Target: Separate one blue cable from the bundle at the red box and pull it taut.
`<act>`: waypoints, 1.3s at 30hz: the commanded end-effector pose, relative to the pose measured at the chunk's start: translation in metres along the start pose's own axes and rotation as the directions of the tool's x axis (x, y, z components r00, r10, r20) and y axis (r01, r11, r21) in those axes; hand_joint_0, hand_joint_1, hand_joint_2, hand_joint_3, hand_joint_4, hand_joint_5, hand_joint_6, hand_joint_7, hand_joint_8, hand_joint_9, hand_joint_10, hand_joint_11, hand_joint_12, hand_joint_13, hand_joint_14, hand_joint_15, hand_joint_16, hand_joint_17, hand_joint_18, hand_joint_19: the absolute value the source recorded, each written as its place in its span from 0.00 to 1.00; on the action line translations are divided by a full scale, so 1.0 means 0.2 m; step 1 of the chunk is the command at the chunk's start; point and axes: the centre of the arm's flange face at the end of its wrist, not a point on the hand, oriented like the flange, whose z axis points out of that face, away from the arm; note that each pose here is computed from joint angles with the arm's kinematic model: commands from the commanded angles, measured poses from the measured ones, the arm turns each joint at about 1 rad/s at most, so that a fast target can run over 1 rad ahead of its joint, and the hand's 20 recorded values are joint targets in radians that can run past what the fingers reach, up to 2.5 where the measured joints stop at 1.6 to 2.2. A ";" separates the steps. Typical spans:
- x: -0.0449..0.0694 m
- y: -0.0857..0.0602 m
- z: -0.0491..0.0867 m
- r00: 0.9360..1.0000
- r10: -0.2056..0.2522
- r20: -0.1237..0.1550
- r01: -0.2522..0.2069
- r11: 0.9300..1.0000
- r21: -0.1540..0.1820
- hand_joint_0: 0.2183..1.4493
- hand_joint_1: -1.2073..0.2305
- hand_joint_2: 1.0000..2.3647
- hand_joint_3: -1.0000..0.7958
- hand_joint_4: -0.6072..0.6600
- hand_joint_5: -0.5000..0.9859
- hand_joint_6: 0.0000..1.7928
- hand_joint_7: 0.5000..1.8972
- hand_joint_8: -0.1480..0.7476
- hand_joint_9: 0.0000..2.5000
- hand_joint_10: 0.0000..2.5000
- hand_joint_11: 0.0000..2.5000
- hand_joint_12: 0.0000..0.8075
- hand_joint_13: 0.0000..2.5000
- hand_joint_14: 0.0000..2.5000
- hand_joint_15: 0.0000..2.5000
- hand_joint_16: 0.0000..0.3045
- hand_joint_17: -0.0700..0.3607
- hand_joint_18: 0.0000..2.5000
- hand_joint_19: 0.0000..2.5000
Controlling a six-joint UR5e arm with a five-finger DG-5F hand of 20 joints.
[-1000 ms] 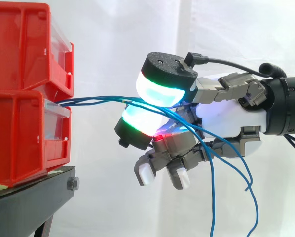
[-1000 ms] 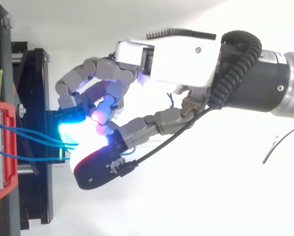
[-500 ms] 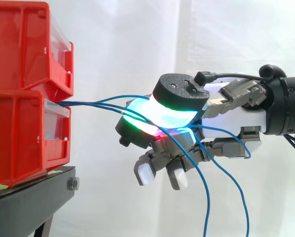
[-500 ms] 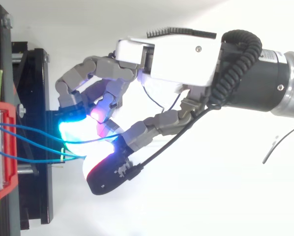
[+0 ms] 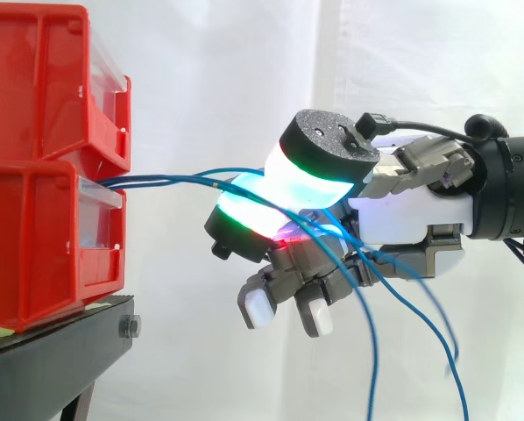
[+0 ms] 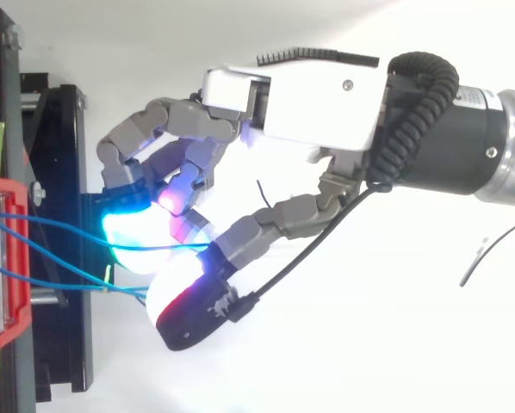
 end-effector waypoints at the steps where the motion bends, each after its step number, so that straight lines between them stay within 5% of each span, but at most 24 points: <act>1: 0.00 0.00 0.00 1.000 0.000 0.000 0.000 1.000 0.001 0.37 0.21 0.00 0.28 0.50 0.24 0.48 0.54 0.48 0.47 0.01 0.63 0.48 0.27 0.01 0.31 0.16 0.42 0.31 0.42; 7: 0.00 0.00 0.00 1.000 -0.001 -0.001 0.001 1.000 -0.001 0.41 0.17 0.00 0.28 0.45 0.23 0.48 0.50 0.47 0.46 0.01 0.62 0.47 0.26 0.01 0.30 0.16 0.42 0.31 0.40; 11: 0.00 0.00 0.00 1.000 -0.001 -0.001 0.001 1.000 -0.001 0.30 0.15 0.00 0.28 0.48 0.23 0.48 0.51 0.48 0.45 0.01 0.61 0.48 0.25 0.01 0.30 0.16 0.42 0.30 0.41; 15: 0.00 0.00 0.00 1.000 0.001 -0.001 -0.001 1.000 -0.001 0.18 0.26 0.00 0.28 0.53 0.23 0.47 0.43 0.53 0.47 0.01 0.60 0.54 0.26 0.01 0.30 0.20 0.47 0.32 0.40; 24: 0.00 0.00 0.00 1.000 0.000 -0.001 0.000 1.000 0.001 0.22 0.52 0.00 0.28 0.54 0.24 0.43 0.44 0.51 0.48 0.01 0.60 0.52 0.27 0.01 0.30 0.18 0.45 0.31 0.42; 32: 0.00 0.00 0.00 1.000 0.001 -0.001 -0.001 1.000 -0.001 0.33 0.35 0.00 0.28 0.51 0.24 0.44 0.50 0.47 0.47 0.01 0.60 0.49 0.26 0.01 0.31 0.16 0.41 0.29 0.43; 39: 0.00 0.00 0.00 1.000 0.000 0.004 0.000 1.000 -0.002 0.34 0.26 0.01 0.40 0.48 0.23 0.48 0.51 0.48 0.48 0.01 0.62 0.49 0.28 0.01 0.33 0.16 0.41 0.30 0.43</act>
